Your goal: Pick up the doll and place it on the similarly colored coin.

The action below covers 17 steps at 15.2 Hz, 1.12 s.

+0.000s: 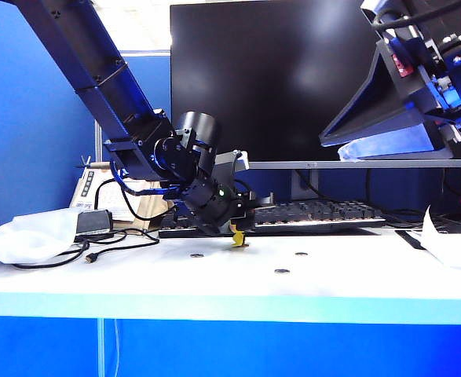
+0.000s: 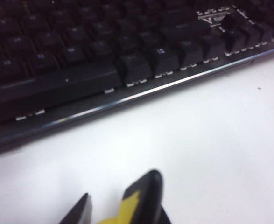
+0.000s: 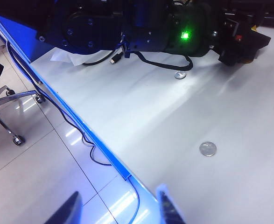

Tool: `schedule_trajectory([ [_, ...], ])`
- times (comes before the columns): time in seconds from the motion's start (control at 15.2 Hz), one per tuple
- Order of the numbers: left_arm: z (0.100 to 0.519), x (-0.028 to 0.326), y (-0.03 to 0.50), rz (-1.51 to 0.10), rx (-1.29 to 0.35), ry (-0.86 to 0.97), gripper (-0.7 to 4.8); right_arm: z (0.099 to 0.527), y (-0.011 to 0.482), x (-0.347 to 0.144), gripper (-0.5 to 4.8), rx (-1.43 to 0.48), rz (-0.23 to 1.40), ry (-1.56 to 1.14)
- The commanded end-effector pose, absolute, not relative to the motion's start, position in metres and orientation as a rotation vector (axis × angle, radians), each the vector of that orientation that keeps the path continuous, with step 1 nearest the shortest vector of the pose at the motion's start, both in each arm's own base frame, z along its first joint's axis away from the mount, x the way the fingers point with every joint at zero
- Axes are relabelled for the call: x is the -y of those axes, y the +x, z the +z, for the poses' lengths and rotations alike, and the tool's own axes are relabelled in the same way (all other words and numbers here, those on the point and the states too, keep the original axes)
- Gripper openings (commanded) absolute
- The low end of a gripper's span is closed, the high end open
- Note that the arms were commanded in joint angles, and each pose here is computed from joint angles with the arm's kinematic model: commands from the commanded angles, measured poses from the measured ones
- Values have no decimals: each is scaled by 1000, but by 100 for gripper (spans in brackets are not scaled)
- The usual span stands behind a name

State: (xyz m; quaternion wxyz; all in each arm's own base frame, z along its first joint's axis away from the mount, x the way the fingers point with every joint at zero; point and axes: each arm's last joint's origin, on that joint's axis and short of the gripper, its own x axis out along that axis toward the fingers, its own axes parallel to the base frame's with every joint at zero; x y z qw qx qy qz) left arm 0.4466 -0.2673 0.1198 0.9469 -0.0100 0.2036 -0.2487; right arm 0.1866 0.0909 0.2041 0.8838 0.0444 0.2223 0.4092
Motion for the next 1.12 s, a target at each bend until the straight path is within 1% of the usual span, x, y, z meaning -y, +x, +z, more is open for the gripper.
schedule_trajectory([
  [0.07,123,270,447,-541,-399,-31,130,207,187,-92,213,-444,861,95],
  [0.26,123,270,447,-540,-399,-31,138,207,187,-92,213,-444,861,95],
  [0.33,123,270,447,-540,-399,-31,213,207,187,-92,213,-444,861,95],
  [0.39,123,270,447,-540,-399,-31,251,207,187,-92,213,-444,861,95],
  [0.66,124,270,447,-540,-398,-31,251,207,187,-91,213,-444,860,95],
  [0.72,125,270,447,-540,-396,-32,263,207,187,-91,213,-444,860,95],
  [0.79,127,270,447,-541,-391,-33,315,207,187,-91,213,-444,860,95],
  [0.92,132,269,447,-540,-378,-33,343,207,187,-91,213,-443,860,95],
  [1.12,141,269,447,-542,-350,-30,344,207,187,-91,213,-444,860,95],
])
